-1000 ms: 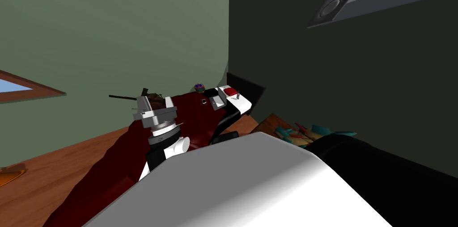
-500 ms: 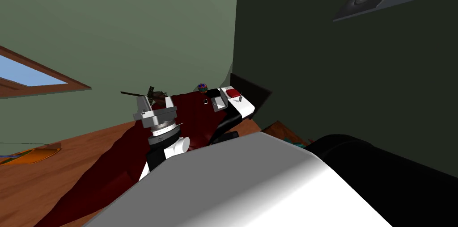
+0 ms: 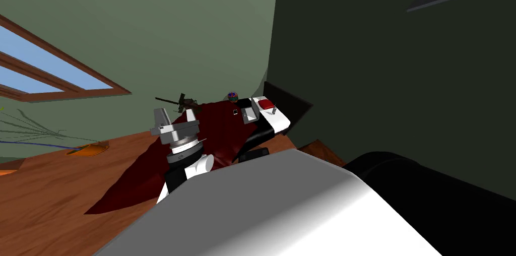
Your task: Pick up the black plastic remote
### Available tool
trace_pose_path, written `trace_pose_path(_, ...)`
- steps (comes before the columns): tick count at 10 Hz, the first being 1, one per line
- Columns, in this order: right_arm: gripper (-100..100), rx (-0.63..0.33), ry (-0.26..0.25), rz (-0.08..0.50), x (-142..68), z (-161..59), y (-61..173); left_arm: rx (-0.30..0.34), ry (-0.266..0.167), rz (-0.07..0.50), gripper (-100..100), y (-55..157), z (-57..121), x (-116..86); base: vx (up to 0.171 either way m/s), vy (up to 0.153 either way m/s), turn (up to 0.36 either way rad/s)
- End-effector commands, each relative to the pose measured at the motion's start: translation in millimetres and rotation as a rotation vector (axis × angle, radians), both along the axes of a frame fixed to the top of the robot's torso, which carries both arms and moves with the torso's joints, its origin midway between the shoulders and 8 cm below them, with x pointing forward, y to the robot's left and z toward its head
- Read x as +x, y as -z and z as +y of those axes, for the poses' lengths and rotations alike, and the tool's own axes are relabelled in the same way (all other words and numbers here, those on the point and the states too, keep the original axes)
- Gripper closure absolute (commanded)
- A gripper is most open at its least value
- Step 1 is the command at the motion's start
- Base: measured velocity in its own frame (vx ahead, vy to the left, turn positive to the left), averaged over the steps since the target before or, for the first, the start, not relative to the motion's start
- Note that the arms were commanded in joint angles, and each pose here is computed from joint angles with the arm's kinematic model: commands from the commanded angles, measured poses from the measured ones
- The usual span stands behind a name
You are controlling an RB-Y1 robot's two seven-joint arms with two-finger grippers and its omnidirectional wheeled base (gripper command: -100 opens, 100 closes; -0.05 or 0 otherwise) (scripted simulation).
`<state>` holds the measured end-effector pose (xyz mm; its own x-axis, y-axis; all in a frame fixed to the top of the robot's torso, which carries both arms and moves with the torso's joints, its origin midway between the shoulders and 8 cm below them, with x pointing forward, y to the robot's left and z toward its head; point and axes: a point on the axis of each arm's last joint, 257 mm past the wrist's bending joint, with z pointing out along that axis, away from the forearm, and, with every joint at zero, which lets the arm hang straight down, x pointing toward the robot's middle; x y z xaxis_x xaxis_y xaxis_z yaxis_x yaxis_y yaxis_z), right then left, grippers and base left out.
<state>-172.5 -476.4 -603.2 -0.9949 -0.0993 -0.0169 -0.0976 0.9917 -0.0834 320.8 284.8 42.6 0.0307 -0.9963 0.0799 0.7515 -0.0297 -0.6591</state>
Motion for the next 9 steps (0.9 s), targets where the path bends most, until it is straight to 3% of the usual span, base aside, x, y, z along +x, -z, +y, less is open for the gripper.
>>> trace_pose_path(1,-100,0.001,0.045,-0.003,-3,7,4,0.0,0.0,0.0,0,0,0.0,0,-0.092,0.004,0.255)
trace_pose_path(2,-100,0.002,0.049,-0.002,-3,8,4,0.0,0.0,0.0,0,0,0.0,0,-0.073,0.006,0.133)
trace_pose_path(9,-100,0.0,0.198,-0.006,-14,32,14,0.0,0.0,0.0,0,0,0.0,0,-0.076,0.005,0.211)
